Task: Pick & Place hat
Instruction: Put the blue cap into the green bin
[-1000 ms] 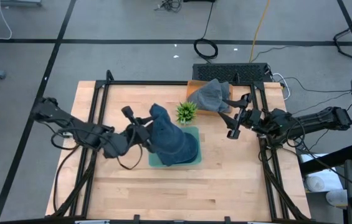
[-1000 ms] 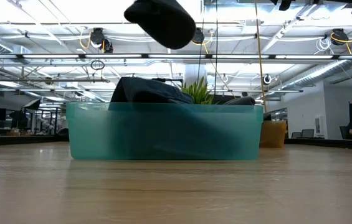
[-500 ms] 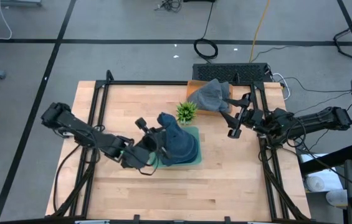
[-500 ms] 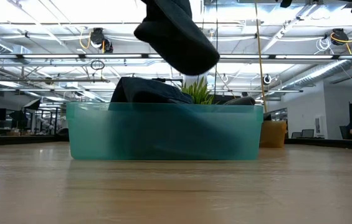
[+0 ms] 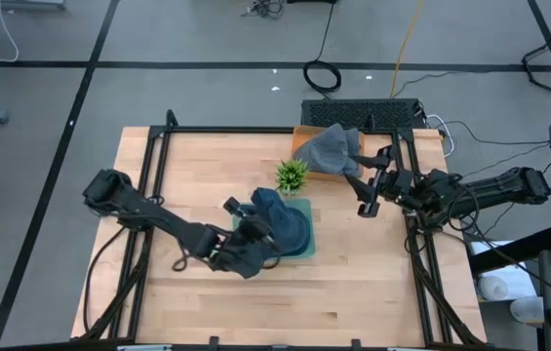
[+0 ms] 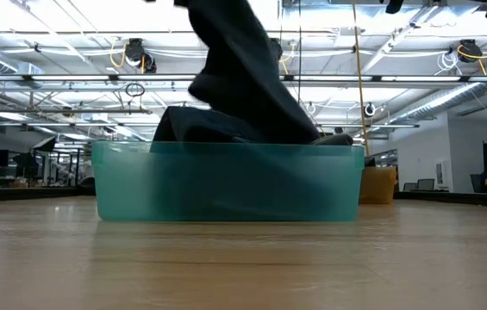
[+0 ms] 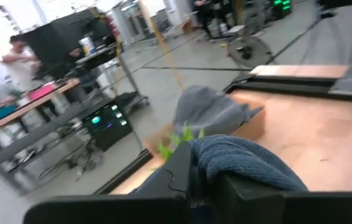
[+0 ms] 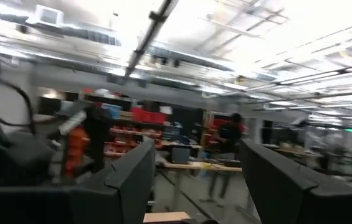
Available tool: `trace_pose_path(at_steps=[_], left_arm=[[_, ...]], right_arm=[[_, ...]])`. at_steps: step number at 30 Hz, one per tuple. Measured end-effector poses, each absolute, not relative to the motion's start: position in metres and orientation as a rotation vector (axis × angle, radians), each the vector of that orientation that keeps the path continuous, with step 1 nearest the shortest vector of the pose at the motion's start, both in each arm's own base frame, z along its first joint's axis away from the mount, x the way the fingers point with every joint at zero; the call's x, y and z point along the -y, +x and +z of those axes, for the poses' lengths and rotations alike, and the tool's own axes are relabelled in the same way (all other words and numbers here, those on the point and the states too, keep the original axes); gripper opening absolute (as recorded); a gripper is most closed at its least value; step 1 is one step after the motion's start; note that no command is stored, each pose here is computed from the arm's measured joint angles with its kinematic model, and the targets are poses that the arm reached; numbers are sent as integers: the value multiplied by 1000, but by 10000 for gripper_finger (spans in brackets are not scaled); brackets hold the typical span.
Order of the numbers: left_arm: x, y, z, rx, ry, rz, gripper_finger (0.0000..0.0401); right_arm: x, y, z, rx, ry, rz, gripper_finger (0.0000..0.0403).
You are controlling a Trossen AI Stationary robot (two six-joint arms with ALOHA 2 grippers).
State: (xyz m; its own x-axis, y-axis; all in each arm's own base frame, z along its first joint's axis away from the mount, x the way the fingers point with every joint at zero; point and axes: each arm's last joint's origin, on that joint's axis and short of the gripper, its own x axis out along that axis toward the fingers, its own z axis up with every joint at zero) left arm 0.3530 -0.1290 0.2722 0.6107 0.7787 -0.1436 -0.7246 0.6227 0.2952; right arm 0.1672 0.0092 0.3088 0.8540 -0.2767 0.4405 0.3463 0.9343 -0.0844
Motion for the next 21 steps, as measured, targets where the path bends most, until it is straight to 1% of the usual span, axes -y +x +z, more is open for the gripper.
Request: trace_pose_path(at_steps=[3, 7, 10, 14, 21], left_arm=[[123, 356, 255, -275, 191, 939, 28], [116, 356, 234, -299, 125, 980, 28], [116, 353, 222, -321, 118, 992, 28], [120, 346, 217, -313, 61, 994, 28], [142, 335, 211, -340, 34, 923, 28]], right_arm=[[-11, 168, 309, 449, -159, -259, 222], [-14, 168, 309, 469, -184, -149, 222], [-14, 168, 309, 470, -185, -148, 222], [-14, 168, 309, 469, -189, -152, 222], [-14, 168, 309, 466, -232, -168, 222]])
